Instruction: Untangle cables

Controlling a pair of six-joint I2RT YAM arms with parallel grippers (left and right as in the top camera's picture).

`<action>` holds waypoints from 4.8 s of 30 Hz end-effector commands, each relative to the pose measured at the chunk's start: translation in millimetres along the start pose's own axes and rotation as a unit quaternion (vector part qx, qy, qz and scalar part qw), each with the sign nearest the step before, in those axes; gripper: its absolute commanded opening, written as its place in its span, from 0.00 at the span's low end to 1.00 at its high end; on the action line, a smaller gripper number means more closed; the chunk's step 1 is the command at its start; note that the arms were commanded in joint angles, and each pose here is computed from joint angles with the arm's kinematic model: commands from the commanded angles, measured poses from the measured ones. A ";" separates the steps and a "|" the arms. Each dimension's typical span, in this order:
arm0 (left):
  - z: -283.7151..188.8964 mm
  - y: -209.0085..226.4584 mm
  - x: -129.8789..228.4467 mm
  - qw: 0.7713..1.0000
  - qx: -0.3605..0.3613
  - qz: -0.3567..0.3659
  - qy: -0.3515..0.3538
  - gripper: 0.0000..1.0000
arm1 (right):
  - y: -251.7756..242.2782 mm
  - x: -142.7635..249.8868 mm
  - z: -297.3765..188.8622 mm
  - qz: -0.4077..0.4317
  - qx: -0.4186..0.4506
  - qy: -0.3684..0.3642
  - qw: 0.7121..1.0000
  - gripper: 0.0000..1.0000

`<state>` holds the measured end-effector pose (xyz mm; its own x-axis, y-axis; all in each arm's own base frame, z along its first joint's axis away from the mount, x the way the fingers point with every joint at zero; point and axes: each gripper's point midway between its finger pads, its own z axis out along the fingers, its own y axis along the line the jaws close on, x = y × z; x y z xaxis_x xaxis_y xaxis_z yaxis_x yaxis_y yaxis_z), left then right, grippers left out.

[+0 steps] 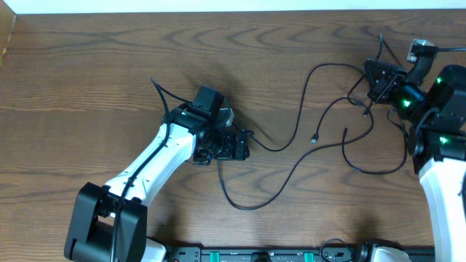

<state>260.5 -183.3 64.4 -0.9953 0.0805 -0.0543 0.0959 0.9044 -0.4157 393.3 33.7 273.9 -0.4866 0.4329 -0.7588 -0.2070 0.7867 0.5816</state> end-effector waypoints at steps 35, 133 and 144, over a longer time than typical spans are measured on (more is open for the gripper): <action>-2.2 -4.0 -2.2 1.000 0.005 0.010 -0.001 0.98 | -5.7 -3.0 -13.5 -0.067 0.075 -0.012 0.995 0.01; -2.2 -4.0 -2.1 1.000 0.006 0.011 -0.001 0.98 | -335.8 -32.9 66.9 0.050 0.257 0.242 0.935 0.21; -2.2 -4.0 -2.2 1.000 0.005 0.010 -0.001 0.98 | -301.3 11.5 148.9 -0.036 0.194 0.259 0.945 0.01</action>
<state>260.2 -183.8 64.7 -0.9953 0.0811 -0.0528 0.0958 0.9030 -0.4189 561.0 -169.1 28.7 -0.8672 0.2612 -0.4239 0.1393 0.9446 0.2971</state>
